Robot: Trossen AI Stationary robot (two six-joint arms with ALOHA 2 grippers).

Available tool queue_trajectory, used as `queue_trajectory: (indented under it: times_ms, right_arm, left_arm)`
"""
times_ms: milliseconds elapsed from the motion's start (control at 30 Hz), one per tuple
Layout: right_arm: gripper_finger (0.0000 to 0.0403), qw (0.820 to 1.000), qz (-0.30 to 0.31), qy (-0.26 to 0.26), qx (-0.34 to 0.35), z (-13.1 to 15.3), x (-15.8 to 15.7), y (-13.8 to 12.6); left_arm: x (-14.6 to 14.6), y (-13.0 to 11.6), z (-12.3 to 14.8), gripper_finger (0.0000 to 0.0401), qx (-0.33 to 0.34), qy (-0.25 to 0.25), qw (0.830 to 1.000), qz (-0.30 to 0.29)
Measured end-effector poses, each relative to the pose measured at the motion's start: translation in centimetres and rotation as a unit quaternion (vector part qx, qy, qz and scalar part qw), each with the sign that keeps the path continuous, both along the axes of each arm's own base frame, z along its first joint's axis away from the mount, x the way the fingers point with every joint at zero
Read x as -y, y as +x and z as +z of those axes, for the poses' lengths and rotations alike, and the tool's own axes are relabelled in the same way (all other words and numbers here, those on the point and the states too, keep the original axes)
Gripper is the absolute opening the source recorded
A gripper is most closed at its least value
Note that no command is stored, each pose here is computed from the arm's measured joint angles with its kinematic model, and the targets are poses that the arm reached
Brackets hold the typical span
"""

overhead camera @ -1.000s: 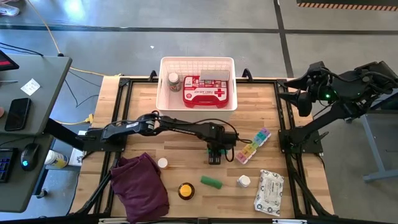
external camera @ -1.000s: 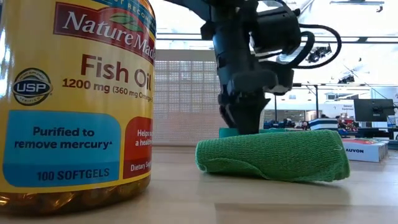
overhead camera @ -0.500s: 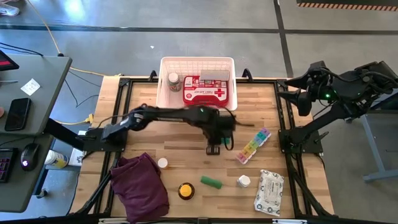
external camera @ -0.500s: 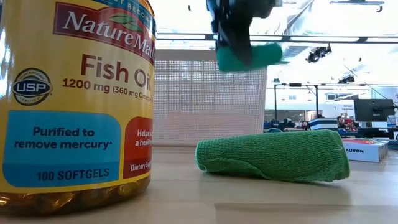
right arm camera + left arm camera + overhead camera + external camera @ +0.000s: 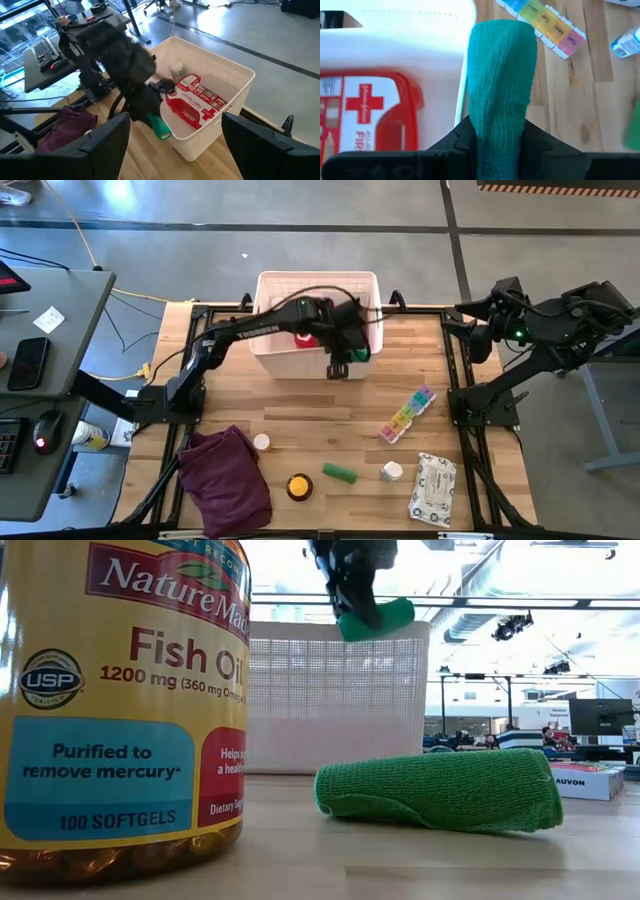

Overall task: Pick & place medical supplies in basket/bin
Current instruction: Put the blue bandage into the white bin

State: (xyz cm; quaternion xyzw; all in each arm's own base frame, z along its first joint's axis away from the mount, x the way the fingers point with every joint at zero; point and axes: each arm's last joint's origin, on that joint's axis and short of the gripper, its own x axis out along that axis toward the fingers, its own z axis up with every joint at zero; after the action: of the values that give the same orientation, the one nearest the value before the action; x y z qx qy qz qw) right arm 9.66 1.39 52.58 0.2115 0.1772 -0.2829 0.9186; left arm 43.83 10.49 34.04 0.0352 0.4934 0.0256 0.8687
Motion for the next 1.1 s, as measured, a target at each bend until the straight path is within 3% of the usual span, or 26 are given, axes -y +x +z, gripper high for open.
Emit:
queue_trajectory:
  times_ms: [133, 333, 467, 633, 800, 1100]
  right_arm:
    - [0.0304, 1.000, -0.017, 0.006, 0.007, 0.0, -0.1, 0.3]
    - [0.0304, 0.999, -0.043, 0.016, 0.023, 0.0, 0.0, 0.3]
    - [0.0304, 0.998, -0.056, 0.016, 0.031, 0.0, 0.1, 0.3]
    - [0.0304, 0.997, -0.064, 0.021, 0.036, 0.0, 0.0, 0.5]
    - [0.0304, 0.997, -0.059, 0.031, 0.032, -0.1, -0.1, 0.8]
    - [0.0304, 0.997, -0.068, 0.027, 0.032, -0.1, -0.2, 1.1]
  left_arm:
    - [-2.0, 0.0, 0.8, 0.0121, 0.047, -0.001, 0.999, -0.010]
    - [-1.4, -0.6, 1.8, 0.0122, 0.078, -0.075, 0.992, -0.059]
    - [0.2, -0.8, 1.1, 0.0121, 0.034, -0.100, 0.990, -0.089]
    - [1.3, -0.7, -0.3, 0.0122, -0.017, -0.091, 0.988, -0.124]
    - [1.6, -0.3, -0.8, 0.0127, -0.022, -0.104, 0.985, -0.134]
    - [0.6, -2.4, 3.7, 0.0128, 0.067, -0.080, 0.986, -0.128]
